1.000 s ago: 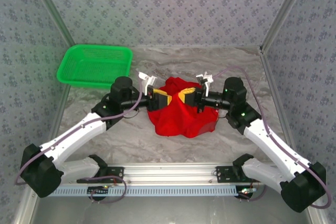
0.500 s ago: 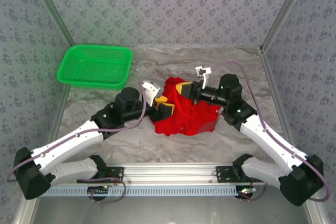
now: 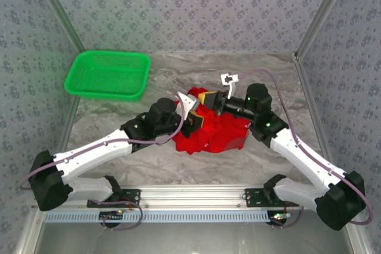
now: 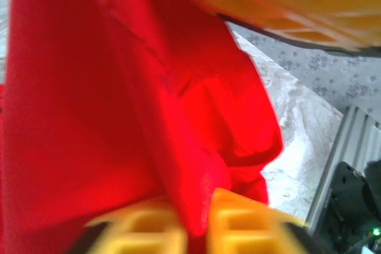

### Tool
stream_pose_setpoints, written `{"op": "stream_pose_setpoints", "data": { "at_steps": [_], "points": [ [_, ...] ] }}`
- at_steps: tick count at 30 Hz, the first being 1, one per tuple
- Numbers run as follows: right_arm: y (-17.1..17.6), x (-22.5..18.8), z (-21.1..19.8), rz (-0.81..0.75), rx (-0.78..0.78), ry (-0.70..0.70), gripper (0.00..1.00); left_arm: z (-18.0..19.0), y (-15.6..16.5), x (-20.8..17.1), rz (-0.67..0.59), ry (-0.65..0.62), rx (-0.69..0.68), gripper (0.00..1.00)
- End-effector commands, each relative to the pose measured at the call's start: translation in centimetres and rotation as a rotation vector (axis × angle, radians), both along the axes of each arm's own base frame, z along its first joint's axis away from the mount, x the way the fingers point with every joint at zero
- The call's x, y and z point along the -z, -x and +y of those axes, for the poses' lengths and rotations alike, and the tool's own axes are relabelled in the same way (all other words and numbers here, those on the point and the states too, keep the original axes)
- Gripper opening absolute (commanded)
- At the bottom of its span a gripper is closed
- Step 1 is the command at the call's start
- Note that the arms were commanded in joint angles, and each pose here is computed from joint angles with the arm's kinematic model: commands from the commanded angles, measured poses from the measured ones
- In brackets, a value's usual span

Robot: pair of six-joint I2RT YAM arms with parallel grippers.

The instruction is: Fold the inside-out t-shirt

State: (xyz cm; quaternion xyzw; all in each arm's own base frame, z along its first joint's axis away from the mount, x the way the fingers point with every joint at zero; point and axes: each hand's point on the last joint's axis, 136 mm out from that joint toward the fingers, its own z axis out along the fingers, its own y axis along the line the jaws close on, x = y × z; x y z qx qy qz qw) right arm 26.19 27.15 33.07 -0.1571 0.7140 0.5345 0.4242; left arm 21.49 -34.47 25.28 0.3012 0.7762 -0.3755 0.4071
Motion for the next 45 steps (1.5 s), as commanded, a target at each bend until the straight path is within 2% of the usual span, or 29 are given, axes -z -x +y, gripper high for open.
{"op": "stream_pose_setpoints", "data": {
  "at_steps": [1, 2, 6, 8, 11, 14, 18, 27, 35, 37, 39, 43, 45],
  "points": [
    [-0.7, -0.8, -1.4, 0.012, 0.075, 0.013, 0.0, -0.2, 1.7, -3.2, -0.045, 0.165, 0.143, 0.0],
    [-0.8, -0.4, -1.8, 0.0, 0.092, 0.057, 0.01, 0.2, 2.3, -3.8, -0.046, 0.209, 0.19, 0.0],
    [0.7, 0.2, -2.9, -0.081, 0.055, 0.191, 0.26, 2.1, 3.4, -4.5, -0.059, 0.281, 0.298, 0.0],
    [2.2, 0.0, -3.2, -0.134, -0.002, 0.241, 0.33, 2.9, 3.8, -4.8, -0.073, 0.301, 0.34, 0.0],
    [3.3, 1.4, -4.3, -0.162, -0.019, 0.343, 0.39, 3.8, 4.3, -5.3, -0.111, 0.309, 0.381, 0.0],
    [3.0, 4.2, -5.0, -0.12, -0.005, 0.425, 0.45, 4.4, 4.9, -5.7, -0.147, 0.302, 0.41, 0.0],
    [3.3, 7.2, -4.2, -0.073, -0.081, 0.443, 0.55, 4.8, 4.7, -5.8, -0.15, 0.288, 0.407, 0.0],
    [4.3, 9.9, -2.8, -0.1, -0.201, 0.401, 0.61, 4.7, 4.2, -5.6, -0.118, 0.282, 0.383, 0.0],
    [2.4, 10.3, -1.9, -0.146, -0.173, 0.367, 0.62, 4.7, 4.4, -5.6, -0.107, 0.284, 0.39, 0.0],
    [1.7, 9.5, -1.0, -0.171, -0.184, 0.33, 0.61, 4.7, 4.5, -5.4, -0.104, 0.281, 0.394, 0.0],
    [1.2, 8.1, 0.3, -0.186, -0.222, 0.269, 0.53, 4.7, 4.3, -4.9, -0.097, 0.273, 0.387, 0.0],
    [2.7, 7.3, 1.0, -0.113, -0.323, 0.188, 0.02, 5.6, 2.7, -3.4, -0.077, 0.254, 0.296, 0.0],
    [3.4, 6.7, 0.4, -0.098, -0.315, 0.155, 0.0, 6.5, 0.7, -1.8, -0.037, 0.234, 0.186, 0.0]
  ]
}}
